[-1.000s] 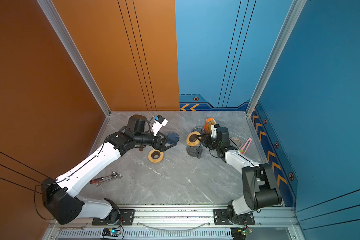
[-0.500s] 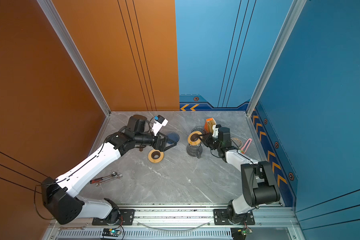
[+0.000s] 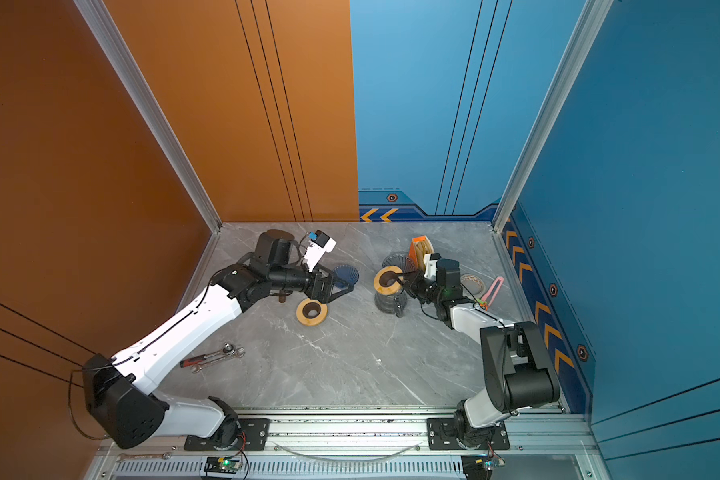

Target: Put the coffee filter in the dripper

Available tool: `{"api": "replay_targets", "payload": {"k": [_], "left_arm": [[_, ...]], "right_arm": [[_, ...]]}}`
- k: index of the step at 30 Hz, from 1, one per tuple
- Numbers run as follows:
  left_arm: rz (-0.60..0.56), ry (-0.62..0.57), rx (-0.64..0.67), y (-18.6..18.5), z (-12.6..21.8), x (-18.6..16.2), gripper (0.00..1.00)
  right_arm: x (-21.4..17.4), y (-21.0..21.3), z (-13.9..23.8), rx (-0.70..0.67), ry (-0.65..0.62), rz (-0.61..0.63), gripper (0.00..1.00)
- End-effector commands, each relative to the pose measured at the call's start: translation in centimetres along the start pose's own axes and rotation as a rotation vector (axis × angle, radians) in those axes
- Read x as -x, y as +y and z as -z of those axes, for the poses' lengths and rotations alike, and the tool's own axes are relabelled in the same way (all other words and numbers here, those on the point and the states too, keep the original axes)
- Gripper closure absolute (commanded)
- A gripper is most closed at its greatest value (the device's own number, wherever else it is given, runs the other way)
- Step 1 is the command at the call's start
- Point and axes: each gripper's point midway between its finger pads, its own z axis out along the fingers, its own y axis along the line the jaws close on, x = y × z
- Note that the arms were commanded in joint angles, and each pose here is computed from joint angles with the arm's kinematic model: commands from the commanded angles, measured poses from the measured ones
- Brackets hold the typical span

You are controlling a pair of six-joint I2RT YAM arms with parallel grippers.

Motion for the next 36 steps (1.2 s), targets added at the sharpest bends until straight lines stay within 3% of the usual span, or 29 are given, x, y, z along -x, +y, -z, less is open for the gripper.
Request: {"api": "replay_targets", "payload": {"k": [1, 11, 36], "left_arm": [[-0.013, 0.024, -0.009, -0.1, -0.5, -0.8, 0.02], [-0.015, 0.030, -0.008, -0.2, -0.6, -0.9, 0.02], [-0.019, 0.032, -0.008, -0.6, -0.7, -1.0, 0.02]], "right_arm": [[-0.1, -1.5, 0.1, -0.030, -0.007, -0.022, 0.90], [0.1, -2.0, 0.8, -0.042, -0.024, -0.030, 0.78], [-0.5, -3.5, 4.5, -0.208, -0.039, 0.071, 0.64]]}}
